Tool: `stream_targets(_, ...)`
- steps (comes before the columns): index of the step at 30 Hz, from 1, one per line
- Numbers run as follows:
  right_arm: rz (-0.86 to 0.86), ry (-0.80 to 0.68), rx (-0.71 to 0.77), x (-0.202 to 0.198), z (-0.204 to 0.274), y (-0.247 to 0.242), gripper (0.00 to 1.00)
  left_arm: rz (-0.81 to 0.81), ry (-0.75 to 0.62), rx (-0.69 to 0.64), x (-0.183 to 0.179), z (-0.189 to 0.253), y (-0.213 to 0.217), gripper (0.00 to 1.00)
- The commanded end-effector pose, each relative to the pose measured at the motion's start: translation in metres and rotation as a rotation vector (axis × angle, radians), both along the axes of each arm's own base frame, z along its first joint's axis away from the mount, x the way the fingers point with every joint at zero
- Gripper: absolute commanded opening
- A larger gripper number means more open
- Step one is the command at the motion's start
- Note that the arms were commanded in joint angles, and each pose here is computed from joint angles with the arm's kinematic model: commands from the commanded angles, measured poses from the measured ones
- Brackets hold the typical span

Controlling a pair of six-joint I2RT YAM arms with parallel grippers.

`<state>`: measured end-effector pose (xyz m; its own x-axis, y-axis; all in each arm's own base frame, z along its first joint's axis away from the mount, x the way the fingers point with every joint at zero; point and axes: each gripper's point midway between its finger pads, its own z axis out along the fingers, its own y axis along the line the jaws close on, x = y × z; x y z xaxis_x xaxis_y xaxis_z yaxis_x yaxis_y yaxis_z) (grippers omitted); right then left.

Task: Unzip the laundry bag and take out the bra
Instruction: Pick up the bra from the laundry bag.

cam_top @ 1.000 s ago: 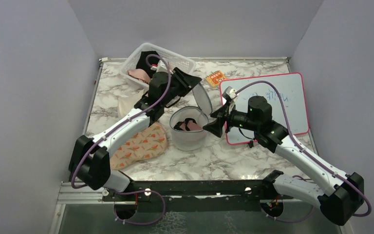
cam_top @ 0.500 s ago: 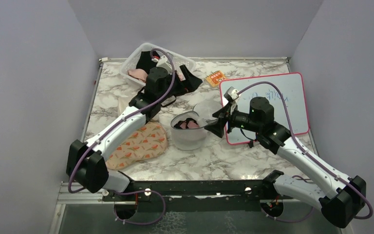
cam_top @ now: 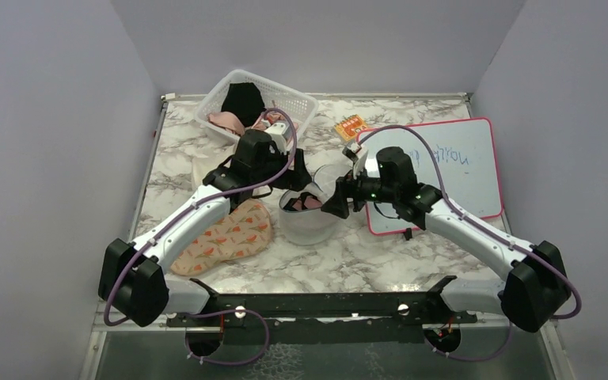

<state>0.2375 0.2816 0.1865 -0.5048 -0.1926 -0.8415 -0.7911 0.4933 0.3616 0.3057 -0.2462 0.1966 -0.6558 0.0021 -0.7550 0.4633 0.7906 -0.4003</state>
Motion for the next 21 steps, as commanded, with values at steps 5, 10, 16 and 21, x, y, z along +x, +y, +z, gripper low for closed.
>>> stream_targets(5,0.085,-0.046,0.009,0.009,0.013,0.027,0.69,-0.065,0.022,-0.018,-0.015,-0.007,-0.007,0.7)
stream_targets(10,0.213,-0.043,0.003,0.006,-0.003,0.044,0.6,-0.063,0.018,-0.028,-0.02,-0.006,-0.005,0.71)
stream_targets(16,0.28,0.038,0.036,-0.012,-0.024,0.047,0.45,-0.106,0.011,-0.028,-0.026,-0.004,-0.007,0.69)
stream_targets(21,0.304,0.069,0.059,-0.027,-0.032,0.043,0.32,-0.191,0.026,-0.022,-0.036,-0.01,-0.025,0.43)
